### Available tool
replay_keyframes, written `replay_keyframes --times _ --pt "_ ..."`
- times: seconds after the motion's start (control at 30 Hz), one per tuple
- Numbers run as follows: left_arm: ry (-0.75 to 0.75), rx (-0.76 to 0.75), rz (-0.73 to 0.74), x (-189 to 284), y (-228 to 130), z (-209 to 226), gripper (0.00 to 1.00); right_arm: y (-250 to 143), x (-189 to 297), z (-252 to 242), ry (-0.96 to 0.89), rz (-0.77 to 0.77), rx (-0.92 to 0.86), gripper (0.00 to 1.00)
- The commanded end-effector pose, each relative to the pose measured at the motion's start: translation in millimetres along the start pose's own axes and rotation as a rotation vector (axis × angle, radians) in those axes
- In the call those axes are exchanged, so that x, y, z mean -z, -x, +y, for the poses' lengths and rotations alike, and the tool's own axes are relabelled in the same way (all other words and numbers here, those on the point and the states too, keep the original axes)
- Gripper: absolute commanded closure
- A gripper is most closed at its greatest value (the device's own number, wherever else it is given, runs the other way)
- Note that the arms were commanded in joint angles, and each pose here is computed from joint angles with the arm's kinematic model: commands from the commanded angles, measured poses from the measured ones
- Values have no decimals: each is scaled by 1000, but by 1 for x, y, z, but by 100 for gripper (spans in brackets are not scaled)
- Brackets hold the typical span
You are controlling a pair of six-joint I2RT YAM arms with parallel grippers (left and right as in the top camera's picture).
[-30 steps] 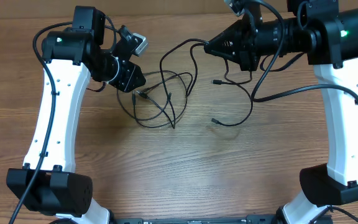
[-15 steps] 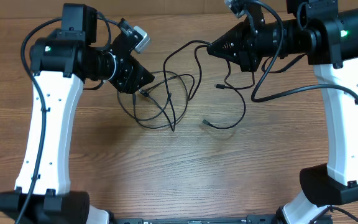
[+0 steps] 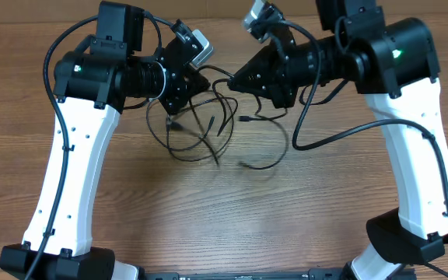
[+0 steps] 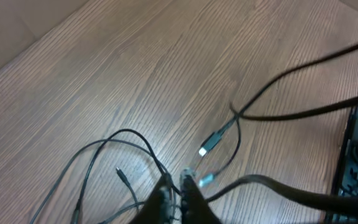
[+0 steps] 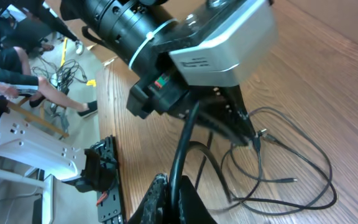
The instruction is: Untangle cables
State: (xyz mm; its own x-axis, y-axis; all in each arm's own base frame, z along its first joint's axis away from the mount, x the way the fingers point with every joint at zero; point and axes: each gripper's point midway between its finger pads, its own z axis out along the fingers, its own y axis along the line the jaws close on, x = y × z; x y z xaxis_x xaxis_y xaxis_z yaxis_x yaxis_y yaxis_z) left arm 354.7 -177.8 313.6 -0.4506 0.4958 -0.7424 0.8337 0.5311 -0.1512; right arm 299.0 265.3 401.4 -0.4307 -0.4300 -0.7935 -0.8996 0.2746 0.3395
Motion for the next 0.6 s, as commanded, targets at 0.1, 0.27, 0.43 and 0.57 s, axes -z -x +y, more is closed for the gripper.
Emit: replay_keyframes --times 0.1,0.27,0.43,0.57 --pt "66 22 11 9 0 5 96 4 21 -13 -124 -12 20 59" --pt "78 9 -3 17 4 1 96 -4 30 -46 -306 27 -50 0" --pt "133 32 -24 30 12 2 96 -7 42 -73 -476 42 -91 0" --pt "217 91 -66 52 26 5 96 -6 40 -71 -462 37 -97 0"
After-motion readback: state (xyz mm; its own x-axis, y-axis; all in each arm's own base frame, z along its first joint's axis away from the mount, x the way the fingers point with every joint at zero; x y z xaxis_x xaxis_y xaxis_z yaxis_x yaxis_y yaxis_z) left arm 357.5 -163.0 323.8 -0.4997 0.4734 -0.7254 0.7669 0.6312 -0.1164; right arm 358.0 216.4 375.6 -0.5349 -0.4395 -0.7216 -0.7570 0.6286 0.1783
